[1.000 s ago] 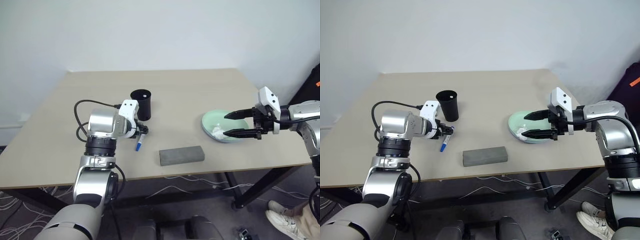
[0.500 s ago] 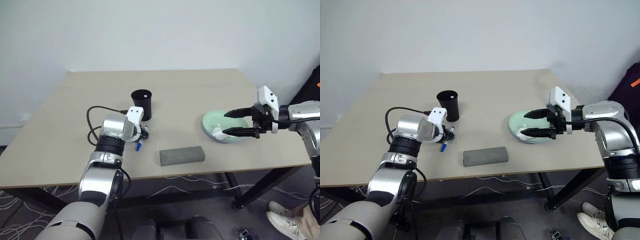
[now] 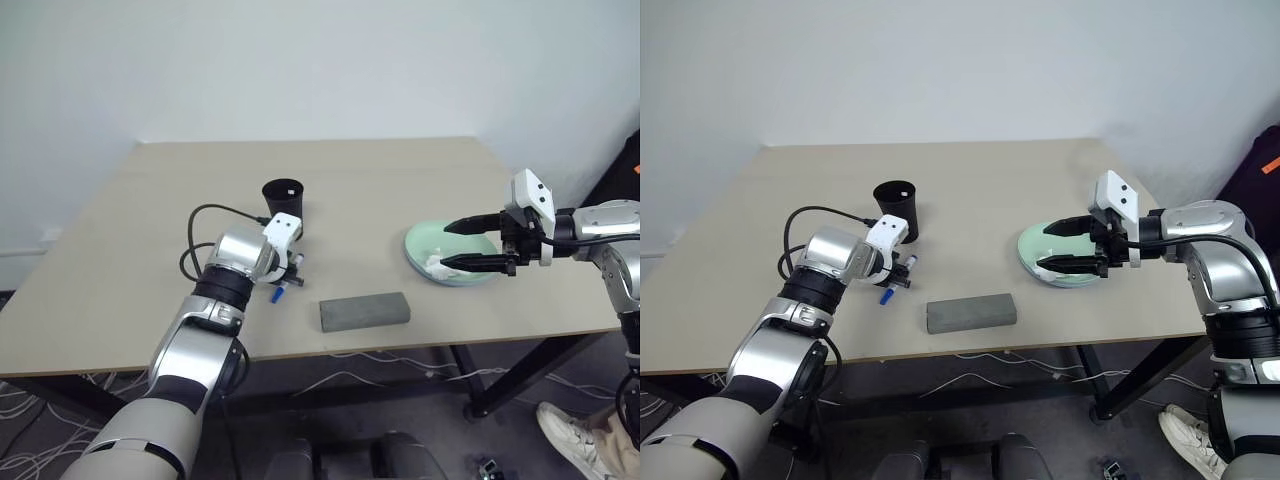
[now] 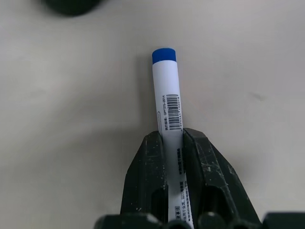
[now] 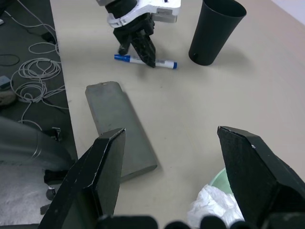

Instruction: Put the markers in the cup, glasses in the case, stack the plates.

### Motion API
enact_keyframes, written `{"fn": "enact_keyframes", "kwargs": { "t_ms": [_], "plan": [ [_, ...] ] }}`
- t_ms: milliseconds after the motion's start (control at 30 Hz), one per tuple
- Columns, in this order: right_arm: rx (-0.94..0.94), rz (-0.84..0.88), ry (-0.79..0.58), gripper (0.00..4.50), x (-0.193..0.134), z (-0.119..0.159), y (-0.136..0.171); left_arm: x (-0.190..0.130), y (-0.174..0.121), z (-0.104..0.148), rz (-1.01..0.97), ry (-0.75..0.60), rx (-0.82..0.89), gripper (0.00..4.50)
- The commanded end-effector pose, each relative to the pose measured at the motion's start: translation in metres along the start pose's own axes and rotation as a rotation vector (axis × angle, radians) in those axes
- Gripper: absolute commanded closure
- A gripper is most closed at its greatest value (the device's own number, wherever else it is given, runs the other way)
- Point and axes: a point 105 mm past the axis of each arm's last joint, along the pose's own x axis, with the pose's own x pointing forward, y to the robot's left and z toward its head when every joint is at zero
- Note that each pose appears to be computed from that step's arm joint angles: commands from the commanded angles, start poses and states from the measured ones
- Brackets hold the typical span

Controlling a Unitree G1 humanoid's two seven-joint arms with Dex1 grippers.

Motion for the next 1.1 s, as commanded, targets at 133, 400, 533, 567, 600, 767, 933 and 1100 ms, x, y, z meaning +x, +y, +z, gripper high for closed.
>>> {"fn": "enact_keyframes", "kwargs": {
  "t_ms": [133, 400, 533, 567, 600, 767, 933, 1100],
  "plan": [
    [-0.054, -0.015, -0.021, 1.16, -0.002, 0.015, -0.006, -0.044, -0.058, 0.044, -0.357, -0.265, 0.334, 4.39],
    [-0.052, -0.003, -0.022, 1.16, 0.0, 0.015, -0.004, -0.08, -0.008, 0.134, -0.134, -0.892, 0.191, 4.39],
    [-0.05, -0.003, -0.026, 1.16, 0.0, 0.017, -0.005, -0.109, 0.023, 0.16, 0.067, -1.156, 0.161, 4.39],
    [-0.049, -0.002, -0.028, 1.16, 0.001, 0.017, -0.005, -0.114, 0.028, 0.163, 0.097, -1.193, 0.161, 4.39],
    [-0.049, -0.001, -0.029, 1.16, 0.001, 0.017, -0.004, -0.119, 0.032, 0.166, 0.124, -1.227, 0.158, 4.39],
    [-0.046, 0.002, -0.034, 1.16, 0.002, 0.018, -0.003, -0.129, 0.054, 0.168, 0.26, -1.288, 0.11, 4.39],
    [-0.045, 0.001, -0.039, 1.16, 0.001, 0.019, -0.003, -0.122, 0.062, 0.162, 0.292, -1.263, 0.093, 4.39],
    [-0.04, -0.003, -0.041, 1.16, 0.001, 0.018, -0.003, -0.113, 0.063, 0.156, 0.324, -1.23, 0.11, 4.39]
  ]
}}
